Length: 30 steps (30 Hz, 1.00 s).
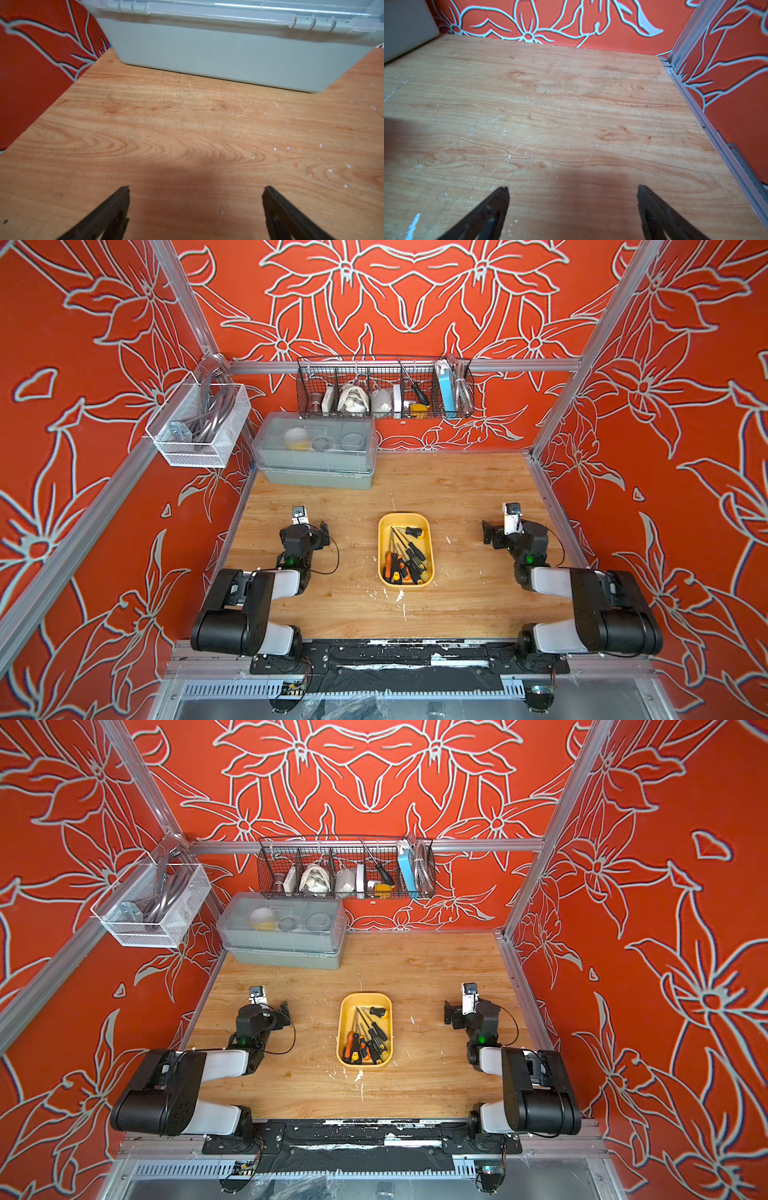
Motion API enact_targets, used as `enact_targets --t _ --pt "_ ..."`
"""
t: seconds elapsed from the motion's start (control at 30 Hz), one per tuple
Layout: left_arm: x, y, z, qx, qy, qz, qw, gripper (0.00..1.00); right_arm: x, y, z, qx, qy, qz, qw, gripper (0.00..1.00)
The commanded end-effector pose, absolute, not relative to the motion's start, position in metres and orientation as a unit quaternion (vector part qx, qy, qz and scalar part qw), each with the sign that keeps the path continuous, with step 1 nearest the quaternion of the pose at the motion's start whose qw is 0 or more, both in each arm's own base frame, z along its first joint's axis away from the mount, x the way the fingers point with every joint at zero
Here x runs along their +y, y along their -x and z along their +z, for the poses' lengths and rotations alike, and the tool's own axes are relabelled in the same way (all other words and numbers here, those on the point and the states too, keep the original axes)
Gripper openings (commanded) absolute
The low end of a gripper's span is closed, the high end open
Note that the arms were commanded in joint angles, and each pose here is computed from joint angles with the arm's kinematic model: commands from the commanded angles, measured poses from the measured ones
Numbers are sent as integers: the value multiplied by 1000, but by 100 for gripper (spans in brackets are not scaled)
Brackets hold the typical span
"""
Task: Take out the screwdriver from the storage box
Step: Pick up the storage box at the center of the board.
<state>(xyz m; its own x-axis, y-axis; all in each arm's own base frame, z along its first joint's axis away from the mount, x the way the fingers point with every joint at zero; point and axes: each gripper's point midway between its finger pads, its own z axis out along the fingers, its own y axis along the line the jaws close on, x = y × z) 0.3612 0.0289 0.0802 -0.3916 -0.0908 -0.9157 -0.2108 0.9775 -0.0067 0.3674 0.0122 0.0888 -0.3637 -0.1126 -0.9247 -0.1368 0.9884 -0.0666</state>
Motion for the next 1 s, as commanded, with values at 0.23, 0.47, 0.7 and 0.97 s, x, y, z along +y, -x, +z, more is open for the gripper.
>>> enact_targets --t 0.23,0.47,0.7,0.97 --pt "38 -372 115 850 116 83 507 99 -31 -362 123 844 -39 -63 532 100" --pt "31 -369 178 858 212 23 468 99 -13 -346 148 882 -74 1 466 100" --pt "-48 -344 196 924 127 -60 356 99 33 -306 190 891 -3 29 453 100" --pt "-119 -298 189 947 86 -162 265 99 77 -273 218 896 111 73 424 100"
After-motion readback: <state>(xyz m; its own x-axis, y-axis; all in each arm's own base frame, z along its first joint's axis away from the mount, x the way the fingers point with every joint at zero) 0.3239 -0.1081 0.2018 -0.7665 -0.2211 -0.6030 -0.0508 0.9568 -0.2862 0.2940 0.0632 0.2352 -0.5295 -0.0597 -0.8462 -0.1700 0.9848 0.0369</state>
